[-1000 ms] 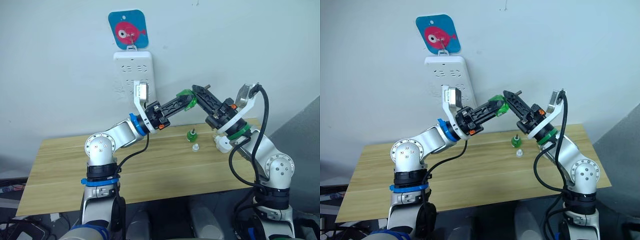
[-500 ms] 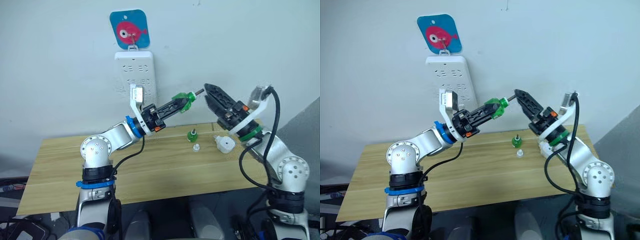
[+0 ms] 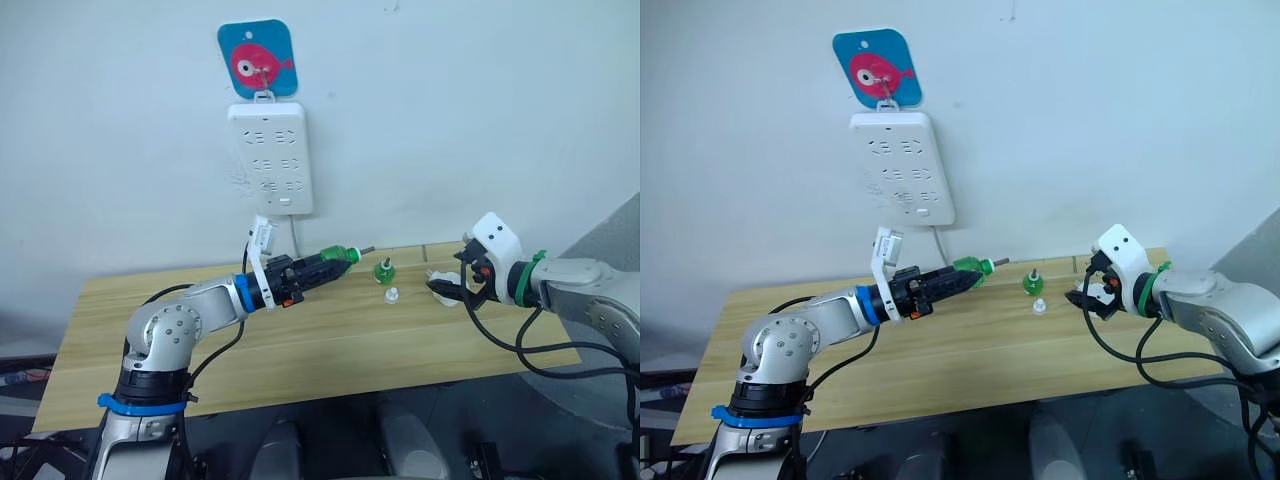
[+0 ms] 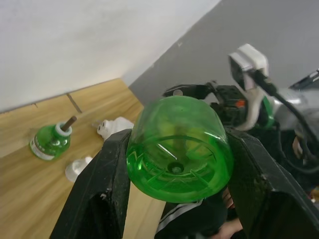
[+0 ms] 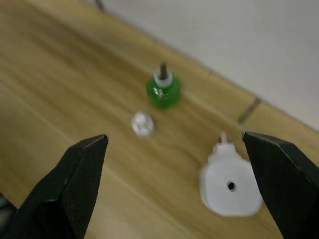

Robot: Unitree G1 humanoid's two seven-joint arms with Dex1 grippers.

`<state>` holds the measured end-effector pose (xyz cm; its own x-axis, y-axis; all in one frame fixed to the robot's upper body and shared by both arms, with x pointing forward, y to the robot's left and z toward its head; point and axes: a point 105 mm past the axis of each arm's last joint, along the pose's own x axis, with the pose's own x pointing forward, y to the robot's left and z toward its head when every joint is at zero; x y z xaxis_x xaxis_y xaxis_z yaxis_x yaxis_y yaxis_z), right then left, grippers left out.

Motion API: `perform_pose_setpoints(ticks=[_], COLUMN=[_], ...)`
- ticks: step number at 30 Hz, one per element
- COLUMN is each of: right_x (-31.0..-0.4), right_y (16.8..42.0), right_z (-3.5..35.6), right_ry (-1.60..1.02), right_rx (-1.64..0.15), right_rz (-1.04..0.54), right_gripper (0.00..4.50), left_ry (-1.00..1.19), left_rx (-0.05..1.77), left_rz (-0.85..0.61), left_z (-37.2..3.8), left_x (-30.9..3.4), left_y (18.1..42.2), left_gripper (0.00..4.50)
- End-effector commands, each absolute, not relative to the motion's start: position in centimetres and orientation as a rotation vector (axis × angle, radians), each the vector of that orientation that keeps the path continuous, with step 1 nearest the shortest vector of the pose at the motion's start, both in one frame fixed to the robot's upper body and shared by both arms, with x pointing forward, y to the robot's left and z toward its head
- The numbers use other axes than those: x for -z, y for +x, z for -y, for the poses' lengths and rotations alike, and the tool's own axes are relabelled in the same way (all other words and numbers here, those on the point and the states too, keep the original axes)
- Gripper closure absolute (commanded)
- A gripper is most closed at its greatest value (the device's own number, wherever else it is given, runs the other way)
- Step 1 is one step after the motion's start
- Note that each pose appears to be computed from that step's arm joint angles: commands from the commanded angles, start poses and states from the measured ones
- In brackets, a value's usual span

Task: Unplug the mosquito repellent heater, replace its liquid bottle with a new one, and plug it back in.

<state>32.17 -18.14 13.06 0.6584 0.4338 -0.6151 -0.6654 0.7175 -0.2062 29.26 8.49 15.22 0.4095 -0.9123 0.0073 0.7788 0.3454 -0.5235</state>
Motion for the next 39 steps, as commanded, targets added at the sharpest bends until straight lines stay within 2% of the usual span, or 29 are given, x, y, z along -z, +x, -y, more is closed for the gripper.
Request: perform_pose_setpoints(ticks=[1,5,10,22,36,39], right_x=[-12.0,-10.8,-9.5,-7.7,-6.4,-6.1], right_y=[34.2,36.3,37.4,38.2,38.8,38.8], right_z=[19.6,20.0,20.6,22.7,23.1,23.0], right_ry=[-0.565,-0.635,-0.68,-0.635,-0.612,-0.614], right_rx=[-0.612,-0.628,-0.662,-0.629,-0.595,-0.6], right_rz=[-0.641,-0.724,-0.82,-0.961,-0.993,-0.992], right_gripper=[0.0,0.0,0.0,0.0,0.0,0.6], left_ry=[-0.437,-0.417,-0.414,-0.402,-0.389,-0.387], left_rx=[1.177,1.195,1.191,1.173,1.173,1.173], left_rz=[-0.254,-0.251,-0.248,-0.24,-0.237,-0.24], left_z=[-7.6,-7.2,-7.0,-7.0,-7.0,-7.0], left_x=[-15.8,-15.2,-14.7,-14.0,-13.8,-13.6], left_y=[28.3,27.6,27.2,26.7,26.7,26.7], left_gripper=[2.18,2.18,2.18,2.18,2.18,2.18])
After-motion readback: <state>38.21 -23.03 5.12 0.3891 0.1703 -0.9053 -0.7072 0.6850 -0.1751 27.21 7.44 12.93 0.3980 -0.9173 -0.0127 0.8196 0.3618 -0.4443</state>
